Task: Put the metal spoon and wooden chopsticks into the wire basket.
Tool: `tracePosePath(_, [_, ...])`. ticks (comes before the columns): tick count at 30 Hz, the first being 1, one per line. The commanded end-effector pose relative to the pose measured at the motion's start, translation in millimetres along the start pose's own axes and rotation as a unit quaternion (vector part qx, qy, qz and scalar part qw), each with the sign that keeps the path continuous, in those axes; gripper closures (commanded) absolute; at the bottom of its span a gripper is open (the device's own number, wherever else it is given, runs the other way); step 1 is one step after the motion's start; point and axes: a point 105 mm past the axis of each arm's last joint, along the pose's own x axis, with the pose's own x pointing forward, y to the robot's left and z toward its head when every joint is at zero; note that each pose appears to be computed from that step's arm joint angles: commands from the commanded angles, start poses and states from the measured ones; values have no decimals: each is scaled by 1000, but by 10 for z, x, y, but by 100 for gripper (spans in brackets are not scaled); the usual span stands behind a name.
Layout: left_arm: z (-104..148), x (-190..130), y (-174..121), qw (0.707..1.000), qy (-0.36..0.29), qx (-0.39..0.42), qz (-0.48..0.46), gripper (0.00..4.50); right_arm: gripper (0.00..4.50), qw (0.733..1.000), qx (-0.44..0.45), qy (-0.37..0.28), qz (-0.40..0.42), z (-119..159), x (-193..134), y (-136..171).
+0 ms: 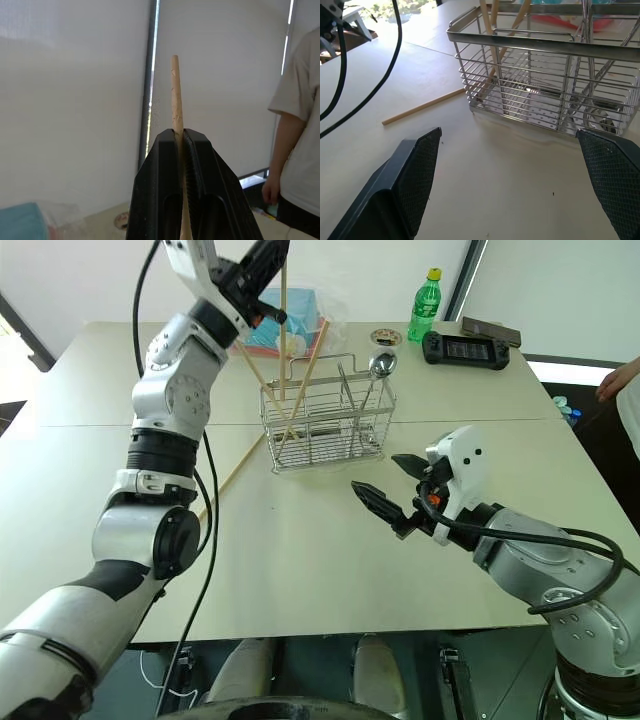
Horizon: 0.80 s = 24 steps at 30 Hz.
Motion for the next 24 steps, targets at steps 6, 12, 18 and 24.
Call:
tracePosePath(6, [154,-35,-18,998,-30,-43,17,205,0,999,-13,-30,-2,153,-37,-14])
tracePosePath(12, [404,-158,78,995,-47,-80,26,6,0,1000,-10,-28,4,151,5,-29])
tracePosePath(18, [1011,-408,233,997,-47,-48,36,6,0,1000,-7,-28,13,155,48,-49])
tracePosePath(24, [1197,-906,702,989,57,21,136,6,0,999,-4,-26,25,142,88,-45])
